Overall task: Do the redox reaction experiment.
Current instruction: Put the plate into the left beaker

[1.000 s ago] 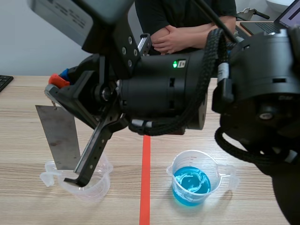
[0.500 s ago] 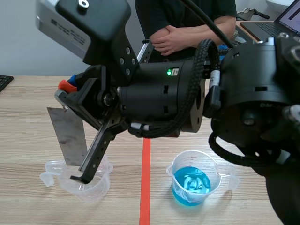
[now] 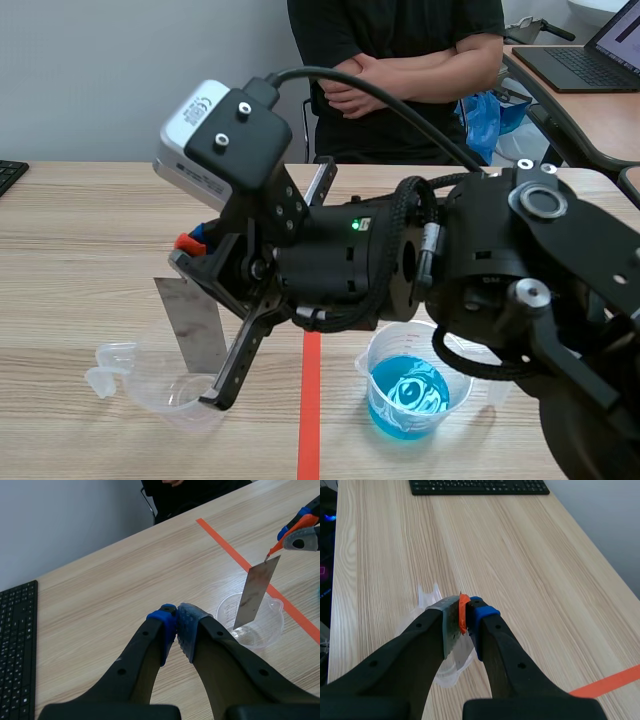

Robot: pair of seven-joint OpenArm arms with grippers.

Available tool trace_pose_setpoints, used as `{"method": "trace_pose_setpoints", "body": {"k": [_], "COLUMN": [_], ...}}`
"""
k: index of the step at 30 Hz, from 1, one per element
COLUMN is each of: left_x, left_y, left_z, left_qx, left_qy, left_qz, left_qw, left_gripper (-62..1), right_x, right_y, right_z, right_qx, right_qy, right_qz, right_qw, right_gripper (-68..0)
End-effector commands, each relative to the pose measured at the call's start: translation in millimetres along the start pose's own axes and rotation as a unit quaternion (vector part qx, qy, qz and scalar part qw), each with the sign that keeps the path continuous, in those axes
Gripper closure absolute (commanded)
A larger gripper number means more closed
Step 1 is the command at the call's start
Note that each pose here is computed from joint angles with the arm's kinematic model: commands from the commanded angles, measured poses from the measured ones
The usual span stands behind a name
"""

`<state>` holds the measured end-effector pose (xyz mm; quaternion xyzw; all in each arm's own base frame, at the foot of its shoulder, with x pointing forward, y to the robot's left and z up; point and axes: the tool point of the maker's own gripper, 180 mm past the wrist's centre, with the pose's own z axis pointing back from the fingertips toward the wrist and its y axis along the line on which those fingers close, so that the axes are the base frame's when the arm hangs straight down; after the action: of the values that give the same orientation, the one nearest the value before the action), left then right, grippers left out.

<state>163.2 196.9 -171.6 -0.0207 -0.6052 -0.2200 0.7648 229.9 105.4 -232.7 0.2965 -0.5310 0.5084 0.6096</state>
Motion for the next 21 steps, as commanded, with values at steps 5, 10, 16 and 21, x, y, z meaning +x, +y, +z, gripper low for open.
{"method": "trace_pose_setpoints", "body": {"k": [5,10,16,21], "left_x": [5.9,5.9,5.9,5.9], "left_y": [1.6,1.6,1.6,1.6], "left_z": [0.5,0.5,0.5,0.5], "left_qx": [0.004,0.004,0.004,0.004], "left_qy": [-0.012,-0.012,-0.012,-0.012], "left_qz": [0.001,0.001,0.001,0.001], "left_qw": [0.9999,0.9999,0.9999,0.9999], "left_gripper": [-4.5,-4.5,-4.5,-4.5], "right_x": [5.3,0.5,-0.2,-1.1], "right_y": [-8.5,-4.5,5.2,5.5], "right_z": [-4.5,-8.7,-11.9,-12.1], "right_qx": [-0.003,-0.002,0.012,0.012], "right_qy": [-0.016,-0.012,-0.011,-0.009], "right_qz": [0.008,0.013,0.014,0.016], "right_qw": [0.9998,0.9998,0.9998,0.9998], "right_gripper": [-1.7,-1.8,-5.4,-12.5]}}
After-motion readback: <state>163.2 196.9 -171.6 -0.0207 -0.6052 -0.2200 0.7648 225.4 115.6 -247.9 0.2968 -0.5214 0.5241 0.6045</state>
